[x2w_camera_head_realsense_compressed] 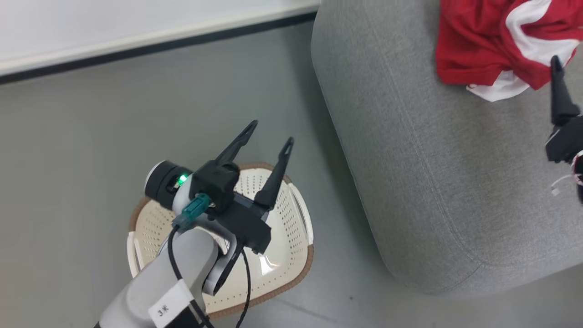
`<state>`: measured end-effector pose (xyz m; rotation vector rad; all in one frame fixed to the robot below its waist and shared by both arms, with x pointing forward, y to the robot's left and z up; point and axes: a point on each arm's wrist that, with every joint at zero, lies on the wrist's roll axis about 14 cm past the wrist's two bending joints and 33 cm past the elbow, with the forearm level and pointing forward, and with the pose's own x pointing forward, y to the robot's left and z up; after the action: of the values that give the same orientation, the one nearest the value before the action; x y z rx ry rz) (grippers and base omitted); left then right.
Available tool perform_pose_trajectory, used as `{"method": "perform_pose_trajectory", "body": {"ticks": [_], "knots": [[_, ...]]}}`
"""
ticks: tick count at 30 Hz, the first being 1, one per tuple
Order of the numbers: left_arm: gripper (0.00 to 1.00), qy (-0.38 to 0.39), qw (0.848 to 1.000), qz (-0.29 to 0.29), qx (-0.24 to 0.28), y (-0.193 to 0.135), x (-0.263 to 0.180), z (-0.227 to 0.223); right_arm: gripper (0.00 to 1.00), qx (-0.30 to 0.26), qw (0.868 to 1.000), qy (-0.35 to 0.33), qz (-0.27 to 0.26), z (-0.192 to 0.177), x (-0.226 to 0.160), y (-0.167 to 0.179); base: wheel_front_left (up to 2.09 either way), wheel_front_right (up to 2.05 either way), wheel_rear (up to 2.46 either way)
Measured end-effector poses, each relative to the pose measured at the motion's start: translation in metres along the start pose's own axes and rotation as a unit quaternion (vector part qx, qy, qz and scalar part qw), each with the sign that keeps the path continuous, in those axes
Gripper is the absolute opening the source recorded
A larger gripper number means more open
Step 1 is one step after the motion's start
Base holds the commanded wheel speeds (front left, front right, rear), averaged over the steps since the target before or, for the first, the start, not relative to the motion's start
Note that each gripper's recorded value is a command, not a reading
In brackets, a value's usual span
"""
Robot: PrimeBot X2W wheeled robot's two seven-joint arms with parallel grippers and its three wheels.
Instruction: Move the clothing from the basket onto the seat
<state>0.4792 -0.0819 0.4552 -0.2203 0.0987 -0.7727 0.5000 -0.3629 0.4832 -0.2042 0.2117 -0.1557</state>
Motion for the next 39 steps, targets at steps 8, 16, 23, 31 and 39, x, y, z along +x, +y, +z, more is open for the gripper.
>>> {"method": "perform_pose_trajectory", "body": {"ticks": [8, 16, 23, 31, 39], "knots": [[1.00, 0.006, 0.997, 0.080, -0.002, 0.030, -0.034, 0.012, 1.00, 0.029, 0.998, -0.041, 0.043, 0.024, -0.021, 0.040, 0.00, 0.00, 0.00], [1.00, 0.011, 0.986, 0.165, -0.013, 0.062, -0.085, 0.015, 1.00, 0.066, 0.991, -0.082, 0.086, 0.049, -0.039, 0.087, 0.00, 0.00, 0.00], [1.00, 0.008, 0.970, 0.242, -0.020, 0.087, -0.144, 0.017, 1.00, 0.081, 0.983, -0.103, 0.127, 0.056, -0.065, 0.128, 0.00, 0.00, 0.00], [1.00, -0.005, 0.951, 0.309, -0.022, 0.096, -0.211, 0.020, 1.00, 0.094, 0.971, -0.130, 0.179, 0.062, -0.108, 0.182, 0.00, 0.00, 0.00], [1.00, -0.026, 0.936, 0.350, -0.029, 0.095, -0.254, 0.022, 1.00, 0.108, 0.968, -0.133, 0.183, 0.051, -0.141, 0.199, 0.00, 0.00, 0.00]]}}
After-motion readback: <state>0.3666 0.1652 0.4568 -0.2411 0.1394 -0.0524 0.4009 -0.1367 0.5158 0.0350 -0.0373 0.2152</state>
